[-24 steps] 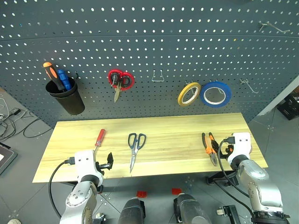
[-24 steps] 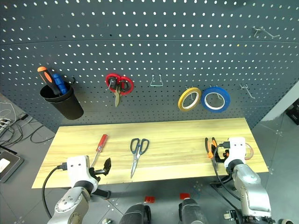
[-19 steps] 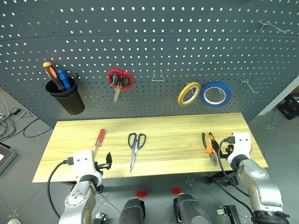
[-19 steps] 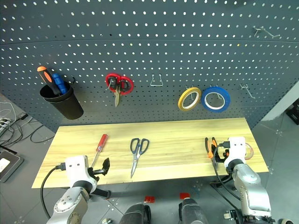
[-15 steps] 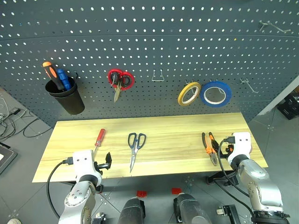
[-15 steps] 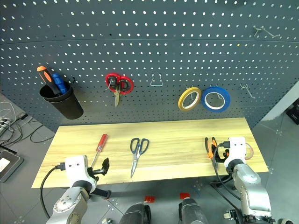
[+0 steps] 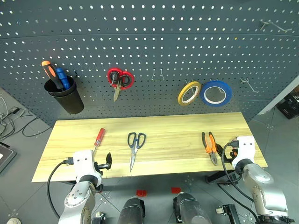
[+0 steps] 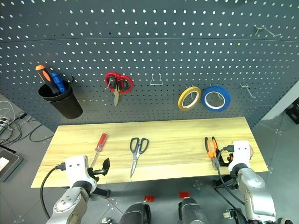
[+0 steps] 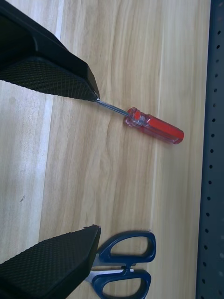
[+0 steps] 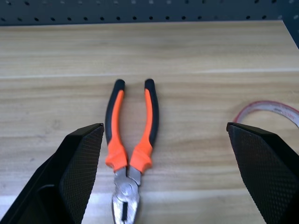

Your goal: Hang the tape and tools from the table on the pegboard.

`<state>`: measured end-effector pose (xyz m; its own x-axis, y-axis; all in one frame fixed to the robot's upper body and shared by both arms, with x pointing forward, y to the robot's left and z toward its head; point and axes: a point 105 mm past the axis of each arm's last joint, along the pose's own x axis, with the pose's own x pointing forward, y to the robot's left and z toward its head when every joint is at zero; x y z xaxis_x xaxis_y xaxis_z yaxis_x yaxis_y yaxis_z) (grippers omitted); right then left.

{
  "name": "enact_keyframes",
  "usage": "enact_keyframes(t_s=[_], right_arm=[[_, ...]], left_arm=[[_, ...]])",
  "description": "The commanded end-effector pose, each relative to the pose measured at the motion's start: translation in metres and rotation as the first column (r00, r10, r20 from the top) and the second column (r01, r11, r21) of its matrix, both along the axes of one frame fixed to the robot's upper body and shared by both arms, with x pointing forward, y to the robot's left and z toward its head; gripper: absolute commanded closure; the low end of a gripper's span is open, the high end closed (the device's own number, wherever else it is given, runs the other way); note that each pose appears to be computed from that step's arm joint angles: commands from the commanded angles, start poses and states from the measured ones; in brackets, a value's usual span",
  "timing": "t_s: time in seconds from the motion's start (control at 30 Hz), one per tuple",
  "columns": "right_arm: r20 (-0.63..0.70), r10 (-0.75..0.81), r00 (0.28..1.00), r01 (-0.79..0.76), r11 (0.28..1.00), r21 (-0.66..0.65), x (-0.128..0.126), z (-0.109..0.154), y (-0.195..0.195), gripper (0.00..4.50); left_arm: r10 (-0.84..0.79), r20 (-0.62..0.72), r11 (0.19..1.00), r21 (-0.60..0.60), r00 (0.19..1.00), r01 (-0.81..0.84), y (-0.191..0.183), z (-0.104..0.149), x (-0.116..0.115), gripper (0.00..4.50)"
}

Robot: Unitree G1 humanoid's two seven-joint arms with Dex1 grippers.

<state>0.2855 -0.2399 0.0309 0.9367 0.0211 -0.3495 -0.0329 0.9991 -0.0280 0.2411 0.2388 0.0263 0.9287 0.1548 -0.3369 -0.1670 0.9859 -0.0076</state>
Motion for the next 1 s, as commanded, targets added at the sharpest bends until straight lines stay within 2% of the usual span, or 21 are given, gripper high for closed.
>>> enact_keyframes(t_s=[0.03, 0.5, 0.6, 0.67, 0.73, 0.87, 1.0], right_arm=[[0.056, 0.004, 0.998, -0.003, 1.0, -0.024, 0.0, 0.015, -0.004, 0.0], [0.041, 0.027, 0.999, -0.024, 0.997, -0.069, 0.002, 0.014, -0.009, 0.0], [0.022, 0.077, 0.997, -0.073, 0.989, -0.131, 0.005, 0.015, -0.011, 0.0], [0.008, 0.084, 0.996, -0.082, 0.987, -0.139, 0.008, 0.017, -0.017, 0.0], [-0.008, 0.082, 0.997, -0.082, 0.984, -0.157, 0.012, 0.022, -0.026, 0.0], [-0.034, 0.086, 0.996, -0.09, 0.98, -0.178, 0.021, 0.033, -0.039, 0.0], [-0.059, 0.09, 0.994, -0.1, 0.973, -0.206, 0.033, 0.045, -0.046, 0.0]], left_arm=[[-0.008, 0.042, 1.0, 0.005, 0.999, 0.008, 0.0, 0.011, 0.001, 0.03], [-0.022, 0.04, 1.0, 0.023, 0.999, 0.021, 0.0, 0.012, 0.001, 0.03], [-0.123, 0.051, 0.991, 0.052, 0.991, 0.12, -0.006, 0.02, 0.01, 0.03], [-0.251, 0.07, 0.966, 0.073, 0.965, 0.246, -0.021, 0.029, 0.021, 0.03], [-0.408, 0.097, 0.913, 0.057, 0.908, 0.404, -0.045, 0.039, 0.034, 0.03], [-0.694, 0.114, 0.72, 0.086, 0.711, 0.689, -0.102, 0.055, 0.056, 0.03], [-0.847, 0.15, 0.527, 0.117, 0.509, 0.842, -0.146, 0.071, 0.075, 0.03]])
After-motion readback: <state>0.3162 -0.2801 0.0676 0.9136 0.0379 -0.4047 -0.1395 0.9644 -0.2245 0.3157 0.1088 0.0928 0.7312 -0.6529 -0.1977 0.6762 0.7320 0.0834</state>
